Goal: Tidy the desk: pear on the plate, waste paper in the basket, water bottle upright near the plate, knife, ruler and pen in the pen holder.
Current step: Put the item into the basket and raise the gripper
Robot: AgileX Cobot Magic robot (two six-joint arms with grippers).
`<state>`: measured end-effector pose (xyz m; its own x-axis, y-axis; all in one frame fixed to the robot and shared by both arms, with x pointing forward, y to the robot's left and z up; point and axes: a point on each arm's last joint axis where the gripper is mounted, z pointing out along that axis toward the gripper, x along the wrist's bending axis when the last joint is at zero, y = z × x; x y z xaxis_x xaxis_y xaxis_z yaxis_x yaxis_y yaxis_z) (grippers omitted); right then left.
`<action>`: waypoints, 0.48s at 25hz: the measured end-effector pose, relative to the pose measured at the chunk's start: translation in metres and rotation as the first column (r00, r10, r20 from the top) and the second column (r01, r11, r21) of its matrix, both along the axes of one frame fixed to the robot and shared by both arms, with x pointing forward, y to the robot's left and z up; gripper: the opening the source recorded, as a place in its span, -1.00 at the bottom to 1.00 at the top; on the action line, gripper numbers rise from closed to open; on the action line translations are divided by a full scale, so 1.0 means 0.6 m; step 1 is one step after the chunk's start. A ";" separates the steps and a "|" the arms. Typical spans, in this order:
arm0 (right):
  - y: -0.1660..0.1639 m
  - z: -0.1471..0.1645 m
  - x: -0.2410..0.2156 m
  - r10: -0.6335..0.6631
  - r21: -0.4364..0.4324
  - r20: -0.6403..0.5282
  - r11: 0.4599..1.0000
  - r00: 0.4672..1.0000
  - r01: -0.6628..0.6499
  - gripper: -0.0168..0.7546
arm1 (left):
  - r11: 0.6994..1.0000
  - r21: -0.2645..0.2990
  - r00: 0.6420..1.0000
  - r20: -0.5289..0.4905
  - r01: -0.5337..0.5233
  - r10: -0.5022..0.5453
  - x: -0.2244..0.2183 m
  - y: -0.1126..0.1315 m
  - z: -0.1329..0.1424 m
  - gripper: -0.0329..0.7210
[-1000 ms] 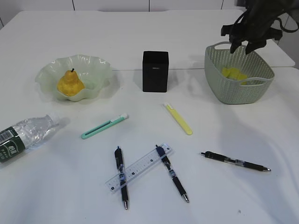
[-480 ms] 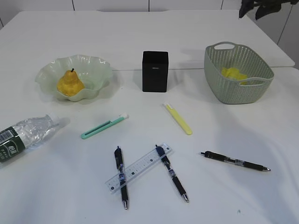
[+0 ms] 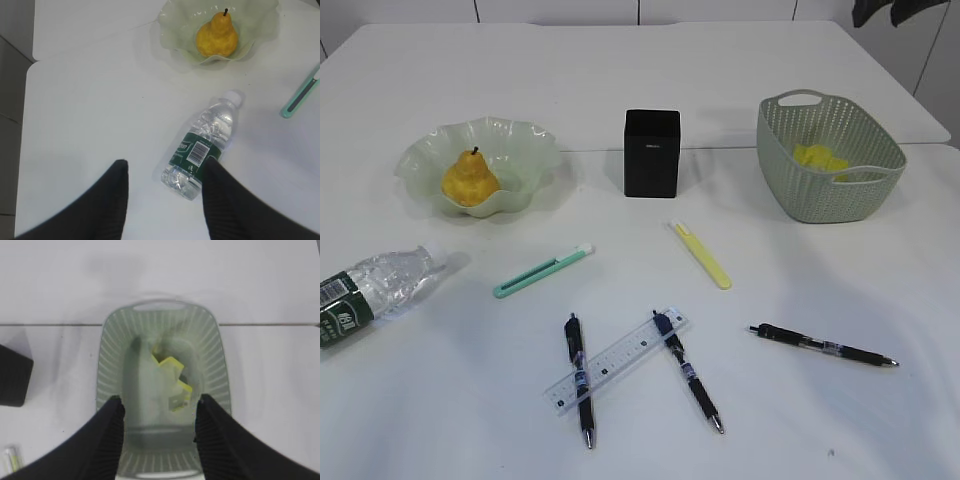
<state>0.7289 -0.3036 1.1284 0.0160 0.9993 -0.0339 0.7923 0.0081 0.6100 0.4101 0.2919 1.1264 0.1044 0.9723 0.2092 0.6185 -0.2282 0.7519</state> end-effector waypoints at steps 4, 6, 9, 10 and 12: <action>-0.004 -0.011 -0.031 -0.010 -0.029 -0.092 1.000 0.996 0.008 -0.03 | 1.000 0.000 1.000 0.000 0.000 0.000 0.000 0.000 0.000 -0.01; -0.007 -0.015 -0.051 -0.016 -0.046 -0.132 0.999 0.991 0.010 -0.03 | 1.000 0.000 1.000 0.000 0.000 0.000 0.000 0.000 0.000 -0.01; -0.013 -0.016 -0.079 -0.031 -0.089 -0.175 0.996 0.984 0.015 -0.03 | 1.000 0.000 1.000 0.000 0.000 0.000 0.000 0.000 0.000 -0.01; -0.015 -0.011 -0.089 -0.036 -0.104 -0.179 0.994 0.983 0.017 -0.03 | 1.000 0.000 1.000 0.000 0.000 0.000 0.000 0.000 0.000 -0.01; -0.017 0.003 -0.109 -0.041 -0.118 -0.174 0.993 0.984 0.020 -0.03 | 1.000 0.000 1.000 0.000 0.000 0.000 0.000 0.000 0.000 -0.01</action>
<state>0.6636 -0.3138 1.1303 0.0299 0.9876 -0.1543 0.8880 0.0446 0.4576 0.4101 0.2919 1.1264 0.1044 0.9723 0.2092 0.6185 -0.2282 0.7519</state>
